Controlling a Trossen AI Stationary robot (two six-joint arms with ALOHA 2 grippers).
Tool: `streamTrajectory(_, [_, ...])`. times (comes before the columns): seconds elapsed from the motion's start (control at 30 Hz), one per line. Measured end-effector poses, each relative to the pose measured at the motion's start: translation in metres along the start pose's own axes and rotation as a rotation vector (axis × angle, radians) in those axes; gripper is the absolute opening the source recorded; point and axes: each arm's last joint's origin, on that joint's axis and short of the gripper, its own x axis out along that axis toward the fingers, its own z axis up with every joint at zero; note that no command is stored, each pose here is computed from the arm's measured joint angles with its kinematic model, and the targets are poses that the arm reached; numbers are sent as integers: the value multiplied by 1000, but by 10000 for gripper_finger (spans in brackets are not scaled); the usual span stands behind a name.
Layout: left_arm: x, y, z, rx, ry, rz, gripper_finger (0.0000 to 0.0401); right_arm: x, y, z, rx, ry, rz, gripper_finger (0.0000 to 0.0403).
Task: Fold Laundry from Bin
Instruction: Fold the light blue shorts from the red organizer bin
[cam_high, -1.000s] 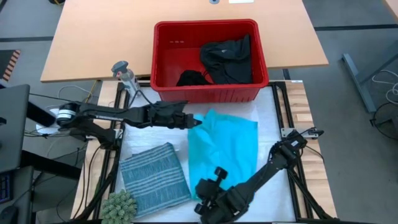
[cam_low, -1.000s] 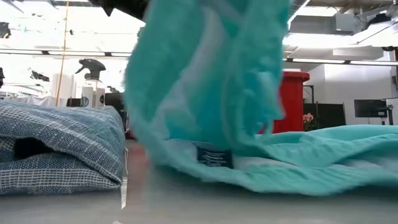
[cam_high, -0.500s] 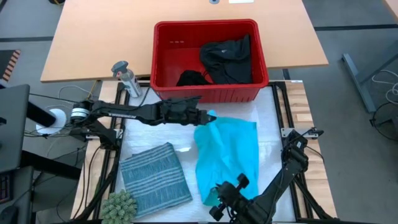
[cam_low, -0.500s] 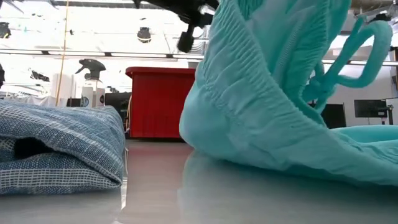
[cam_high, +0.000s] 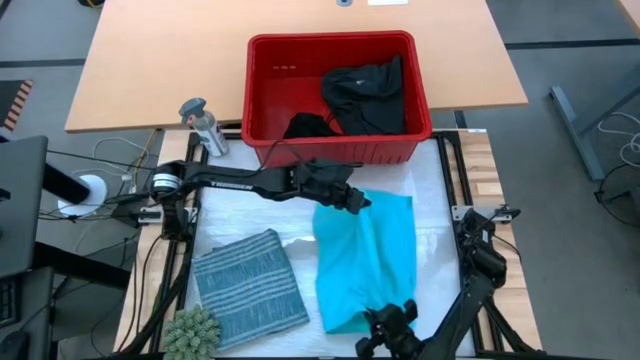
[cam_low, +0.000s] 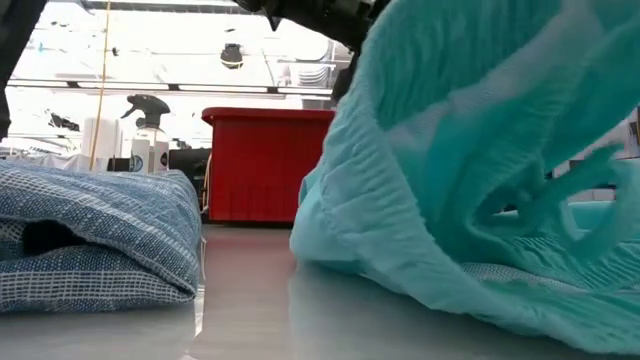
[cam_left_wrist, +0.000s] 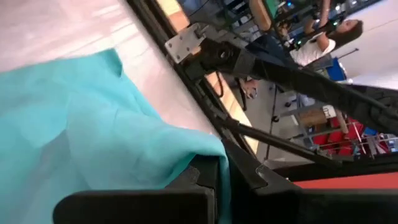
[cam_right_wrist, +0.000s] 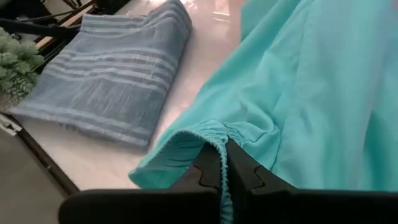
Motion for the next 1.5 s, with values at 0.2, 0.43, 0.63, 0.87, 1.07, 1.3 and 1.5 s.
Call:
streamTrajectory(0.2, [15,5,-2,10,15,10,0,0,-9,-14,13,21,-23,25])
streamTrajectory(0.43, [19,9,2,30,-65,51,0,0,-15,-21,-12,42,-50,25])
streamTrajectory(0.63, [19,9,7,45,-149,75,0,-1,-17,-22,-4,126,-108,25])
streamTrajectory(0.87, [47,23,0,102,-147,-23,0,-3,-18,-25,-4,205,-158,25])
streamTrajectory(1.07, [87,37,-10,147,-78,-23,0,-3,-20,-29,5,280,-214,25])
streamTrajectory(1.3, [117,43,-5,197,-58,-9,0,-3,-21,-31,3,324,-247,25])
streamTrajectory(1.5, [137,58,-13,223,-39,3,0,3,-29,-40,-13,344,-306,25])
